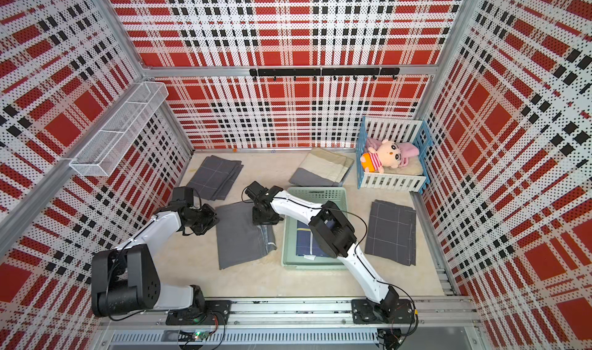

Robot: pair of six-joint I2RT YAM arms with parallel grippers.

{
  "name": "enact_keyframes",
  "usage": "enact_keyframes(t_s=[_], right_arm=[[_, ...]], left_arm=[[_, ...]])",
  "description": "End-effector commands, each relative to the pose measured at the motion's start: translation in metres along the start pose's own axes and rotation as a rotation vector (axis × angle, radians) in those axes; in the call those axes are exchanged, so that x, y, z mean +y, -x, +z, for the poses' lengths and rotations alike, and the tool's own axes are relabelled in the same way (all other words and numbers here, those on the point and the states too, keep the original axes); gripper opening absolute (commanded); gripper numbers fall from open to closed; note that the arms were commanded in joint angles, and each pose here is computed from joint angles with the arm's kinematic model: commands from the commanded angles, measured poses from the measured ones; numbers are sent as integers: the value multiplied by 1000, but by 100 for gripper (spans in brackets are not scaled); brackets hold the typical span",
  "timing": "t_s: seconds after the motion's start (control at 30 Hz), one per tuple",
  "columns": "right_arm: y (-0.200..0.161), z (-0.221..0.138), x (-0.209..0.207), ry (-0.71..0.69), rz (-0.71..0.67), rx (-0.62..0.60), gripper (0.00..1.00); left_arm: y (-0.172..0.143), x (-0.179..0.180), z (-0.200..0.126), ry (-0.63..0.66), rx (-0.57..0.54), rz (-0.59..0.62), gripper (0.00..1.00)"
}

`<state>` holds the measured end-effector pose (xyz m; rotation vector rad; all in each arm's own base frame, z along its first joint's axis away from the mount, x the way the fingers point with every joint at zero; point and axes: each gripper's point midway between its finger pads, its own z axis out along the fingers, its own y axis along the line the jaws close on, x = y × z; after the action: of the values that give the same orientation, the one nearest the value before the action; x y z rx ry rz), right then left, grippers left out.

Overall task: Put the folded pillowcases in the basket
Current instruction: Move the pillowcase to the center of the board, then pick up the pillowcase at the center of the board.

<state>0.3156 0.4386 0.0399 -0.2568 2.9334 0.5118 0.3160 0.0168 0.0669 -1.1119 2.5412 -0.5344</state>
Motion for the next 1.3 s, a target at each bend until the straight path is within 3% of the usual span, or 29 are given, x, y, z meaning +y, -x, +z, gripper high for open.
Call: enact_keyframes(t_s=[0.0,0.07,0.23,0.33,0.67,0.9,1.27], right_arm=[[-24,-18,-3,-23,-54,66,63],[-36,-16,-10,-71,-76,77,66],[-51,-16,-19,-106,-66,68,84],[-53,-23,-24,-123,-50,51,85],[-52,-39,-18,-106,-18,13,86],[-53,-29,-12,-106,-34,45,84],[-64,-26,-17,-114,-37,61,87]], left_arm=[[27,9,-5,65,-51,50,13],[33,9,1,83,-51,57,15],[48,-5,8,35,-76,66,23],[52,-16,9,-12,-83,71,29],[31,-61,27,-119,-27,180,30],[23,-46,48,-7,-1,202,30],[49,-53,21,36,-118,267,33]])
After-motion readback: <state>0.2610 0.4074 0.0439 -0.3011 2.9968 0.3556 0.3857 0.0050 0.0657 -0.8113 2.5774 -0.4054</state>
